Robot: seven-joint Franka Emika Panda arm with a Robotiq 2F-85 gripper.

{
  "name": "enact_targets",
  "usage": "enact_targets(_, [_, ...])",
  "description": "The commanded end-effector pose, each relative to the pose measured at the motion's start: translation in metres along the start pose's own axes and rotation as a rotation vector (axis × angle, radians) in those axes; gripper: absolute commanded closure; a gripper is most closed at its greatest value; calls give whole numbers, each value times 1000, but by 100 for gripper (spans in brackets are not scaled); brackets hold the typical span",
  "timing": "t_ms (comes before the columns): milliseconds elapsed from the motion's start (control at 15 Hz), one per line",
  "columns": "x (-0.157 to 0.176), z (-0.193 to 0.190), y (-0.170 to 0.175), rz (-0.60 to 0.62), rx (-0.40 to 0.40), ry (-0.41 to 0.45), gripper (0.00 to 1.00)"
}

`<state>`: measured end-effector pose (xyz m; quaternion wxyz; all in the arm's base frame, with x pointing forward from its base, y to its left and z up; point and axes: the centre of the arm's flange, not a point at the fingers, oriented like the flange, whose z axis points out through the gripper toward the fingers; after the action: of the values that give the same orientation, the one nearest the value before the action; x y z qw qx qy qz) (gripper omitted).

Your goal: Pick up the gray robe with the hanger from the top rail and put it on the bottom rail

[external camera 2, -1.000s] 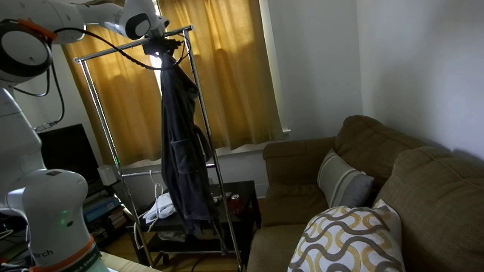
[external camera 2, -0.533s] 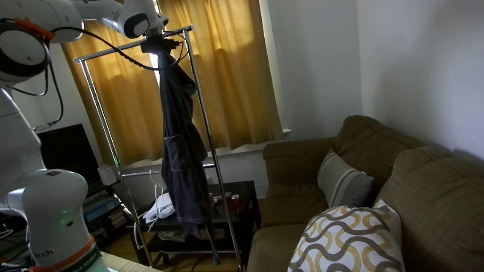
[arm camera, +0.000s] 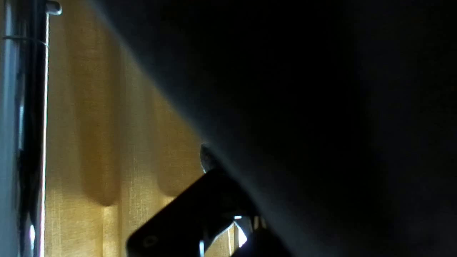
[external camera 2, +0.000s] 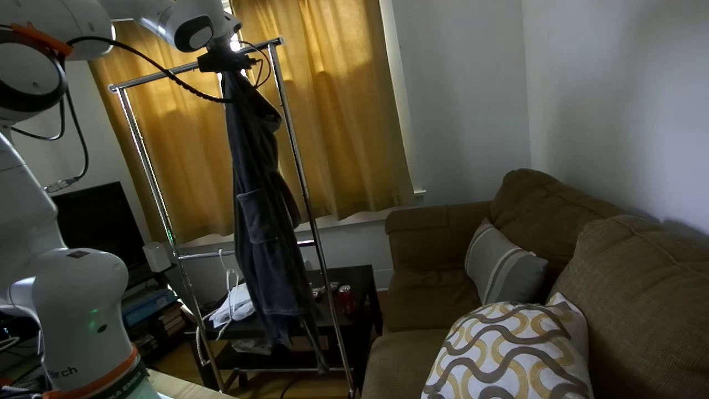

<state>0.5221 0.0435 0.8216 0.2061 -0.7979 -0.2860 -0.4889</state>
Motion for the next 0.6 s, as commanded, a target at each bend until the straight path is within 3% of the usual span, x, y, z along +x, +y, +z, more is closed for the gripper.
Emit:
enact_targets(0, [10, -32, -17, -10, 0, 83, 98])
enact_targets(333, [18, -62, -34, -43, -10, 108, 98])
enact_targets(533, [21, -88, -50, -87, -70, 85, 98])
